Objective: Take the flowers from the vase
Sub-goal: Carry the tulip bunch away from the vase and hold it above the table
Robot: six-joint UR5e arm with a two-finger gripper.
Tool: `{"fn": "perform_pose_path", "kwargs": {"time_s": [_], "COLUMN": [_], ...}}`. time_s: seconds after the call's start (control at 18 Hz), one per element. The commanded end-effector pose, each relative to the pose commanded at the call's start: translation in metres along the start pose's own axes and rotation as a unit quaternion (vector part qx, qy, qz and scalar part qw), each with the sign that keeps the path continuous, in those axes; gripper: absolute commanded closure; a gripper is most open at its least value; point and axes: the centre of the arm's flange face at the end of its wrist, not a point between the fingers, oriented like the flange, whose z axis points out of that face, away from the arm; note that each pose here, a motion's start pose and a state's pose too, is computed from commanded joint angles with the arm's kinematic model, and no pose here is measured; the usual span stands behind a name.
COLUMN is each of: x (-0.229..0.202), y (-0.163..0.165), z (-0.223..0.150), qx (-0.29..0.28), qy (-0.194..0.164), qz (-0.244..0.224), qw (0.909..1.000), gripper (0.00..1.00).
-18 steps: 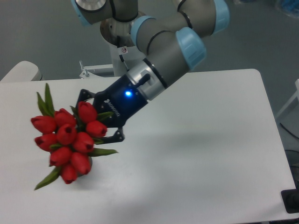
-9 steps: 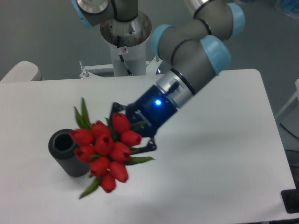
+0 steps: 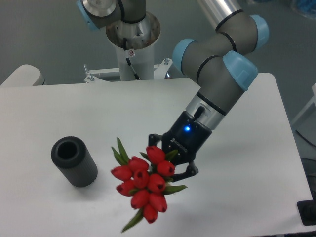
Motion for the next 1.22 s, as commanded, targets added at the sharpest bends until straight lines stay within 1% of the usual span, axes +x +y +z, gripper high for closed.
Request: {"fn": "perform_pose_path", "kwargs": {"time_s": [0.11,0.28,0.5,0.72,0.78,0.89,1.06,1.11,1.22], "x": [0.002,0.004,0.011,0.01,0.009,0.008,0.009,0.008,0.007], "y": [0.006,0.017,0.021,0.035,0.039,0.045,0.057,0.061,0.068], "z": [0.001,0.004,0.025,0.042,0.046,0.056,0.074,0.077,0.084], "qx": [-0.036,-0.091,-0.149,-0.201,-0.217,-0.256,-0.304,-0.312,-0.32], "qy": [0.0,0.003,0.009,0.011,0.018,0.032,0.051,0.055,0.063], "qz": [-0.008,-0.013,-0.005,0.0,0.002,0.012,0.044,0.053,0.058], "qw": [0.9993,0.9958,0.9888,0.9795,0.9759,0.966,0.9502,0.947,0.9436], "gripper": [0.85,0.85,0.86,0.86,0.87,0.87,0.87,0.87,0.87]}}
